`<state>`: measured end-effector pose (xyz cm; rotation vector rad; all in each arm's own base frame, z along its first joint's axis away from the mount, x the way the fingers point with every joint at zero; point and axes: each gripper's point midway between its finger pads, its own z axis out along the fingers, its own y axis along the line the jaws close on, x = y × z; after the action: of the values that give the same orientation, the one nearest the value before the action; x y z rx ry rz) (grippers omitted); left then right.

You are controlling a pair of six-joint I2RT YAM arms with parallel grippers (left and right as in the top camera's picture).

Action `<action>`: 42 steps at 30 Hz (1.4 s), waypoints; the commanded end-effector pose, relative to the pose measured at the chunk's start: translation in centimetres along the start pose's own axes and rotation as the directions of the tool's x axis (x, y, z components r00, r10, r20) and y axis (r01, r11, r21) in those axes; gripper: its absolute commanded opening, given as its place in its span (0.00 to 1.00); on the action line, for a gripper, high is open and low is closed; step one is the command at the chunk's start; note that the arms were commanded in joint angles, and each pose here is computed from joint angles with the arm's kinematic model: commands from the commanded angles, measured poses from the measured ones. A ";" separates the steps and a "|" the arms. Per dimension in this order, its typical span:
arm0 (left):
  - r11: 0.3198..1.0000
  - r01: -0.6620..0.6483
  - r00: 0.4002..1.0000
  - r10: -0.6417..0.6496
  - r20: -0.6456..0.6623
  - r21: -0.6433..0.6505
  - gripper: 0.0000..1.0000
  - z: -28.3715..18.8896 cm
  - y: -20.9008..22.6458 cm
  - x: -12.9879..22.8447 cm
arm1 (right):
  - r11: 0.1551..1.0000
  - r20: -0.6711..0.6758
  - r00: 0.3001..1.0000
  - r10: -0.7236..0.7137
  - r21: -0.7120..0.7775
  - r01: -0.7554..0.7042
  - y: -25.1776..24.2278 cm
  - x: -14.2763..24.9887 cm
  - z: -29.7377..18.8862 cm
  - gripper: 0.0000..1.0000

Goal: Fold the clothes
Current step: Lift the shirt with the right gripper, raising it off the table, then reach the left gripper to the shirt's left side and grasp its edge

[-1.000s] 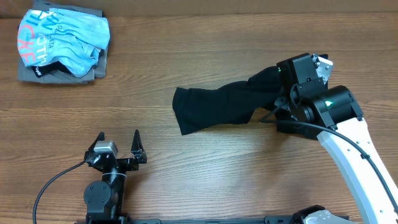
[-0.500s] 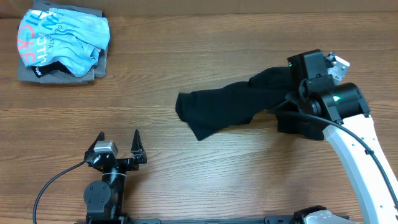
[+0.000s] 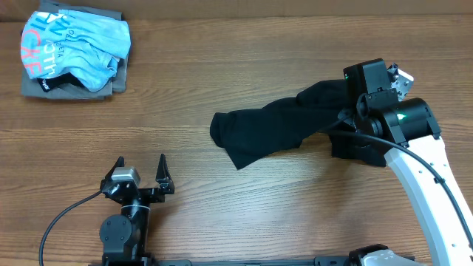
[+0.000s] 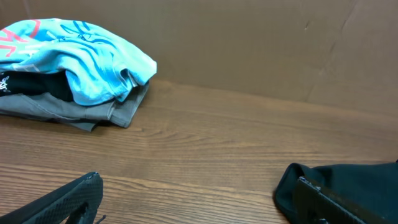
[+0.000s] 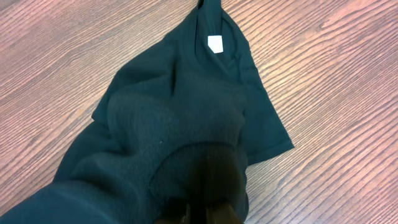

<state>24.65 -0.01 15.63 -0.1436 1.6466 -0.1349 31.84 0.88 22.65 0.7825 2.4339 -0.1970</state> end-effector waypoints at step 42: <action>0.809 -0.285 0.557 0.576 -0.598 0.514 1.00 5.0 -17.9 -2.9 | 0.998 0.028 0.999 0.029 -0.061 -0.027 1.3 -1.1 -0.6 0.04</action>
<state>28.37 -18.88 23.23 0.7046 2.3414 -0.4898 32.57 1.63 22.76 0.7768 2.4249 -0.1343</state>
